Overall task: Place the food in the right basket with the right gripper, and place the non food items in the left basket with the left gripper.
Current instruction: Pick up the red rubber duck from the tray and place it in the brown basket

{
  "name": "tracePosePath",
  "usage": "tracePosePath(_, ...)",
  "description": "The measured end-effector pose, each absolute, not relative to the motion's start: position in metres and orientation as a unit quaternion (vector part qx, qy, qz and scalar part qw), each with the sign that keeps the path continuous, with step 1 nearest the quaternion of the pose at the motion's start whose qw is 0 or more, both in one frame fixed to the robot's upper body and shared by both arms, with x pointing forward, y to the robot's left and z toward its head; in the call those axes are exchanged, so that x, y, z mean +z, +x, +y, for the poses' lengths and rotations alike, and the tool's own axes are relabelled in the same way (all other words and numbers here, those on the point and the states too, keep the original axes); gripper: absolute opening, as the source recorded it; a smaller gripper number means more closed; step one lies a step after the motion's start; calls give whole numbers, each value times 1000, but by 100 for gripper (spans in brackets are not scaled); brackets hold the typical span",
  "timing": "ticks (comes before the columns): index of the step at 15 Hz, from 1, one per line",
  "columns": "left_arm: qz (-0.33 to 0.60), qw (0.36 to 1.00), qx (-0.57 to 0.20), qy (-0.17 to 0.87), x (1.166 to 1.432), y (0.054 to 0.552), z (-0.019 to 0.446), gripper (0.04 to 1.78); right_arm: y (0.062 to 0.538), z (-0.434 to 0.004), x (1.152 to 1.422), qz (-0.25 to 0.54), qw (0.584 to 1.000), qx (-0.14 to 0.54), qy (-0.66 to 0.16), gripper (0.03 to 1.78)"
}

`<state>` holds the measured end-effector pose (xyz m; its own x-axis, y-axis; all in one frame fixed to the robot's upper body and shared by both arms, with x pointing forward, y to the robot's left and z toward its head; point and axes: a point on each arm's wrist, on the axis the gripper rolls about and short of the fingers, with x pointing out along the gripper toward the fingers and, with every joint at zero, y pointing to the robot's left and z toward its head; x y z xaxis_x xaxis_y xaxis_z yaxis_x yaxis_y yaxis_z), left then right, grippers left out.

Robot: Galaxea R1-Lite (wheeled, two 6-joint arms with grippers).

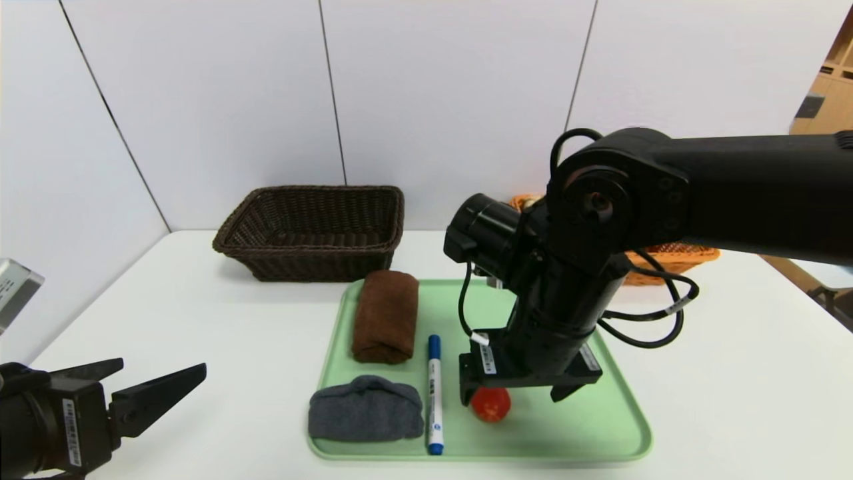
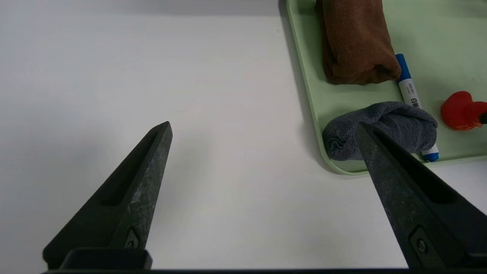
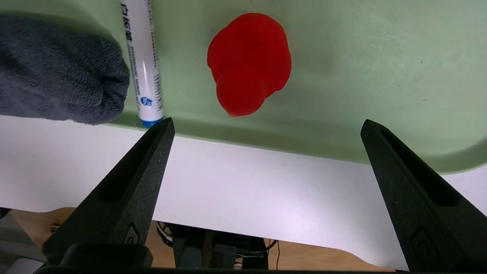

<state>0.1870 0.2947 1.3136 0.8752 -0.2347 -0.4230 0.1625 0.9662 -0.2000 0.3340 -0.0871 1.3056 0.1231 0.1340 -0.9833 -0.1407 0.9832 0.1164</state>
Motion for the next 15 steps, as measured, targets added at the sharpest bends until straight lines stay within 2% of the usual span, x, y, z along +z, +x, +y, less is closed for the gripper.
tracePosePath(15, 223, 966, -105, -81, 1311, 181, 297, 169, 356, -66, 1272, 665, 744, 67, -21, 170)
